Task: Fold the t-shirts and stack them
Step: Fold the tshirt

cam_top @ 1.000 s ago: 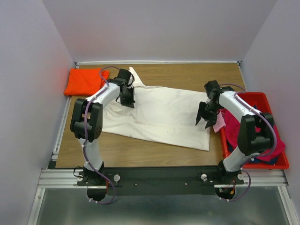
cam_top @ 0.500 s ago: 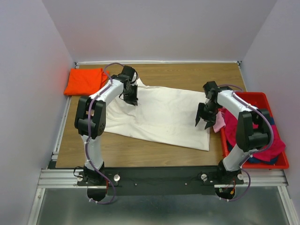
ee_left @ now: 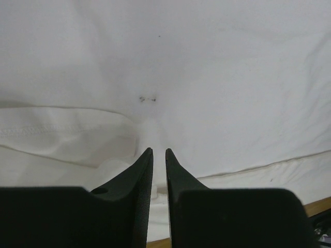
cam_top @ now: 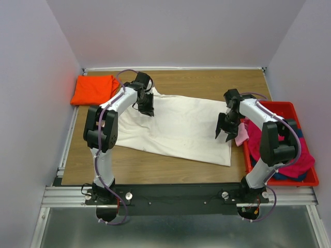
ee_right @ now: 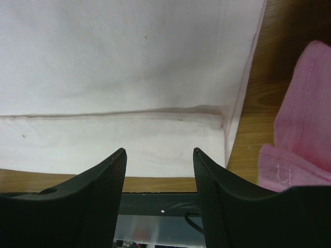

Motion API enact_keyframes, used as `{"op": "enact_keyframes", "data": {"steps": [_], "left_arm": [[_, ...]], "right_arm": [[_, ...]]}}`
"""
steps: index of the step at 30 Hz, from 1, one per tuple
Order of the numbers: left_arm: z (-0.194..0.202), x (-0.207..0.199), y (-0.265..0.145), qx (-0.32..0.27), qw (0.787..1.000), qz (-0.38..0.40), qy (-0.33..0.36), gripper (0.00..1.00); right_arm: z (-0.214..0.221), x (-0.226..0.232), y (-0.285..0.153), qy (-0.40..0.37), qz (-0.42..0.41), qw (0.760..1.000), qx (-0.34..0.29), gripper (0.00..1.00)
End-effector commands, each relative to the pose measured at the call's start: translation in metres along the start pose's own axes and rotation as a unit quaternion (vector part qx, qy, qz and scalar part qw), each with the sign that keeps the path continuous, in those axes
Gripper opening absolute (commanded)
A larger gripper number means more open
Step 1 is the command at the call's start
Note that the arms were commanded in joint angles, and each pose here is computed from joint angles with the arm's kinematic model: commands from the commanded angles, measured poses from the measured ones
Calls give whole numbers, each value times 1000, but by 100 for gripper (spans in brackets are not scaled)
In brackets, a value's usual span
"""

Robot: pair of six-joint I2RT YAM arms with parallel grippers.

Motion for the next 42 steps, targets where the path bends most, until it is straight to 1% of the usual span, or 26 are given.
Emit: {"op": "enact_keyframes", "data": {"steps": [1, 4, 5, 6, 8, 11, 15, 19, 24, 28, 36, 42], "left_arm": [[-14, -5, -18, -35, 999, -14, -7, 23], [-21, -2, -34, -61, 997, -35, -14, 24], [-19, -1, -35, -62, 997, -40, -16, 27], [-19, 1, -36, -65, 997, -44, -18, 33], [-14, 6, -35, -61, 996, -54, -20, 40], [-2, 14, -30, -44, 997, -66, -23, 43], [-1, 15, -28, -48, 996, -66, -21, 43], [7, 15, -11, -22, 998, -62, -16, 43], [3, 16, -6, -29, 997, -67, -12, 43], [4, 20, 2, -21, 997, -74, -10, 43], [2, 25, 9, -23, 996, -88, -8, 43], [4, 26, 18, -19, 996, -90, -2, 34]], "right_arm": [[-8, 1, -3, -8, 1, 1000, -9, 62], [-7, 2, -2, -11, -1, 1000, -7, 62], [-7, 2, -2, -10, -2, 1000, -7, 62], [-7, 2, -2, -11, -4, 1000, -6, 62], [-7, 3, -2, -12, -5, 1000, -7, 62], [-5, 4, -3, -13, -7, 1000, -5, 62], [-5, 3, -4, -13, -7, 1000, -9, 62], [-6, 4, -5, -13, -10, 1000, -10, 62], [-5, 4, -6, -12, -10, 1000, -12, 62], [-6, 3, -7, -11, -9, 1000, -14, 62], [-6, 3, -7, -10, -8, 1000, -16, 62], [-5, 3, -7, -10, -8, 1000, -16, 62]]}}
Point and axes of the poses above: each gripper's point midway between its finger pads, its own y axis out along the fingers, its own x axis along the line the jaws close on, z = x × y, the point moved 1 cm from there along -y, back along the fingers, and after that the axes turned 6 degrees about -y, right-handed, at the moved point
